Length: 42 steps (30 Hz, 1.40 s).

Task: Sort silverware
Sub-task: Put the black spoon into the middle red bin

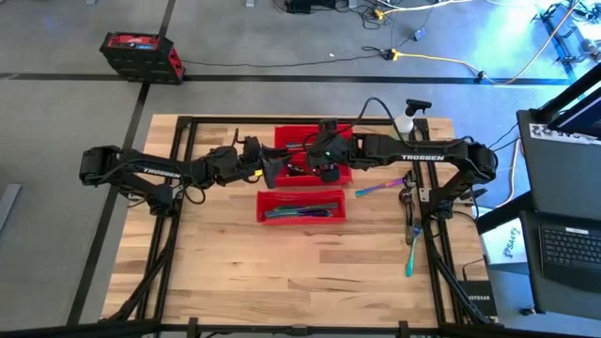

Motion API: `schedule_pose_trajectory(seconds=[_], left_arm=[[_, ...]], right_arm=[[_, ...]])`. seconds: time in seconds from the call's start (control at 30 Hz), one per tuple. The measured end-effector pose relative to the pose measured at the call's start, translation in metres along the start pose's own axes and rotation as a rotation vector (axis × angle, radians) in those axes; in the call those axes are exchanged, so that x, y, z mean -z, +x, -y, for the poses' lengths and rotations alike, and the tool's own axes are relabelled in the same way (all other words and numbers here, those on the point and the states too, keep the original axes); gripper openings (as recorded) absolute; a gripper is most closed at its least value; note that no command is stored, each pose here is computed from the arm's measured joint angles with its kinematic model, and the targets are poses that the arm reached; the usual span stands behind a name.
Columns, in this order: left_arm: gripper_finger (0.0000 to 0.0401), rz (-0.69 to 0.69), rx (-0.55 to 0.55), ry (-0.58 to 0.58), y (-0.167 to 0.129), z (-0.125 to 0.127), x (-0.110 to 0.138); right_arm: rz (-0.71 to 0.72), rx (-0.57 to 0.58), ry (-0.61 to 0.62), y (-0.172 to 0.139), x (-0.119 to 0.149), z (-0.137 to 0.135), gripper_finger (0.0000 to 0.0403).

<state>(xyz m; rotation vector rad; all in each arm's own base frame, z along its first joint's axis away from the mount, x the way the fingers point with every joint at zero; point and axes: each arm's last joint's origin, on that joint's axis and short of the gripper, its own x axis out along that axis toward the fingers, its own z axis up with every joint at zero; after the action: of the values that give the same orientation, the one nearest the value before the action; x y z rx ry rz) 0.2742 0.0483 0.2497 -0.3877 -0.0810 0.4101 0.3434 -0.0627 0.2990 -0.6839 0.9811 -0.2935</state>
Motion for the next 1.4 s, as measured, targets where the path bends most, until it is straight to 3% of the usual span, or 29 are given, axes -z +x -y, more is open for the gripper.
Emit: schedule_pose_trajectory(seconds=[0.43,1.17,1.4], left_arm=[[0.0093,-0.002,-0.006,-0.002,0.0,-0.0002,0.0003],[0.0089,0.01,-0.013,0.017,0.0,-0.0002,-0.0006],[0.0033,0.029,0.0,0.041,-0.0004,0.0019,-0.0021]], right_arm=[[0.006,0.004,0.003,0.0,-0.0006,0.0004,0.0005],[0.017,-0.012,0.003,0.0,-0.0009,0.0,0.0005],[0.017,-0.011,0.003,0.0,-0.0009,0.0001,0.0005]])
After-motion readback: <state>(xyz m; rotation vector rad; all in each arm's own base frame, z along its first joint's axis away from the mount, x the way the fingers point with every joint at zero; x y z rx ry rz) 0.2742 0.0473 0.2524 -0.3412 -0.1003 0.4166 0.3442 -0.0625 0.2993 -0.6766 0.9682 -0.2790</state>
